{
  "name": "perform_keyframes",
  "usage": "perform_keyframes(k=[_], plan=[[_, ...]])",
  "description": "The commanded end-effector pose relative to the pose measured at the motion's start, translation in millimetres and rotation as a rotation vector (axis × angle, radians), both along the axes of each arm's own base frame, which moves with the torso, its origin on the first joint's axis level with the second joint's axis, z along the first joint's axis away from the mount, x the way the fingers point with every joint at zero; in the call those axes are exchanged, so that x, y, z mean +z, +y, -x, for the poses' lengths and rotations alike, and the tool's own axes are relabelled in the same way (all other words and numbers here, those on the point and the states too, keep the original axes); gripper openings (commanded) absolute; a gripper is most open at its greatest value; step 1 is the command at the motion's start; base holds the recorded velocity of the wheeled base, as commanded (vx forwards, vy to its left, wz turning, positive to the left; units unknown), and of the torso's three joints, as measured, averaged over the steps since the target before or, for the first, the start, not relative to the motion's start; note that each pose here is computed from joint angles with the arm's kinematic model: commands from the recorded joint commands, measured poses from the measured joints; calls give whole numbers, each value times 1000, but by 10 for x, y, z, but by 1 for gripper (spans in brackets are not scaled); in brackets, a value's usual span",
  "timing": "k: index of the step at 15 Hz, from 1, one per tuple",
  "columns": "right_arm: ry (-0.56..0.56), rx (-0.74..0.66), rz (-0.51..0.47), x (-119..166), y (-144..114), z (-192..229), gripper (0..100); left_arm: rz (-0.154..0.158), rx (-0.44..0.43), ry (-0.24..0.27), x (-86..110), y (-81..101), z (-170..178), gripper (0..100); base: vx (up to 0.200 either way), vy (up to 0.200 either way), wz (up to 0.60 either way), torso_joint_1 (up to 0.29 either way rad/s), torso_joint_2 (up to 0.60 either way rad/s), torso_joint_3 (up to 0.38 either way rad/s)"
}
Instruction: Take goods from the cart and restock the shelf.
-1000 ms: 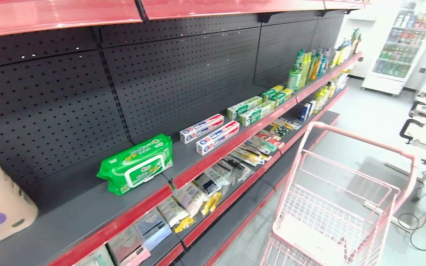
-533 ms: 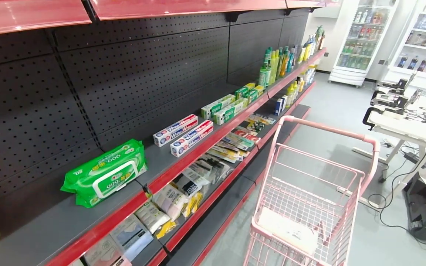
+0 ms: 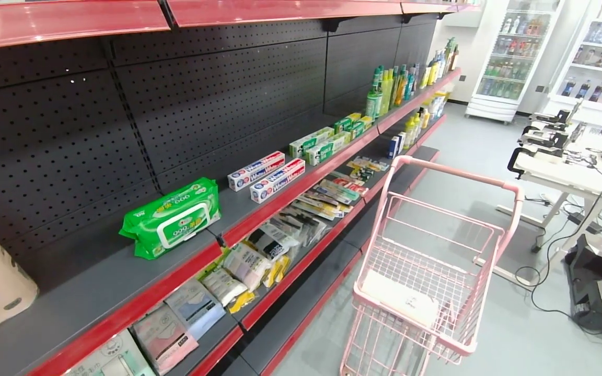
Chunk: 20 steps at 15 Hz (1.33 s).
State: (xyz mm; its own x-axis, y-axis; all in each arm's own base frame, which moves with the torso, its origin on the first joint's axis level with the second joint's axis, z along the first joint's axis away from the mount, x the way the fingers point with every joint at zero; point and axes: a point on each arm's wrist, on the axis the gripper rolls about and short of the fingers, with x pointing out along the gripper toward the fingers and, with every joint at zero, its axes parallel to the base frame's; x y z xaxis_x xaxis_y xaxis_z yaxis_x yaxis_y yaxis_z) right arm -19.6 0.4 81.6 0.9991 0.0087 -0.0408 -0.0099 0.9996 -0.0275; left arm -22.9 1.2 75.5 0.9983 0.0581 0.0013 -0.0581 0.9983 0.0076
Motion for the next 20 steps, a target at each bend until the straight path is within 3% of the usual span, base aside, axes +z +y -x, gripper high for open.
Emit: perform_keyframes(k=[1, 2, 3, 4, 5, 7, 8, 9, 14, 18, 20], plan=[[81, -57, -78, 794, -11, -310, 100, 0, 0, 1, 0, 0, -1, 100, 0, 0, 0, 0, 0, 0], [72, -59, -139, 1180, -15, -534, 100, 0, 0, 1, 0, 0, -1, 100, 0, 0, 0, 0, 0, 0], [140, 7, -93, 1382, 3, -856, 100, 0, 0, 1, 0, 0, -1, 100, 0, 0, 0, 0, 0, 0], [225, 48, -53, 1313, 9, -1043, 100, 0, 0, 1, 0, 0, -1, 100, 0, 0, 0, 0, 0, 0], [406, 74, -40, 1082, 7, -1378, 100, 0, 0, 1, 0, 0, -1, 100, 0, 0, 0, 0, 0, 0], [406, 74, -40, 1082, 7, -1378, 100, 0, 0, 1, 0, 0, -1, 100, 0, 0, 0, 0, 0, 0], [657, 86, 39, 632, -81, -2208, 100, 0, 0, 1, 0, 0, -1, 100, 0, 0, 0, 0, 0, 0], [705, 141, 97, 525, -92, -2353, 100, 0, 0, 1, 0, 0, -1, 100, 0, 0, 0, 0, 0, 0], [839, 434, 341, -23, 37, -3053, 100, 0, 0, 1, 0, 0, -1, 100, 0, 0, 0, 0, 0, 0], [828, 616, 513, -305, 434, -3433, 100, 0, 0, 1, 0, 0, -1, 100, 0, 0, 0, 0, 0, 0], [834, 665, 544, -438, 633, -3533, 100, 0, 0, 1, 0, 0, -1, 100, 0, 0, 0, 0, 0, 0]])
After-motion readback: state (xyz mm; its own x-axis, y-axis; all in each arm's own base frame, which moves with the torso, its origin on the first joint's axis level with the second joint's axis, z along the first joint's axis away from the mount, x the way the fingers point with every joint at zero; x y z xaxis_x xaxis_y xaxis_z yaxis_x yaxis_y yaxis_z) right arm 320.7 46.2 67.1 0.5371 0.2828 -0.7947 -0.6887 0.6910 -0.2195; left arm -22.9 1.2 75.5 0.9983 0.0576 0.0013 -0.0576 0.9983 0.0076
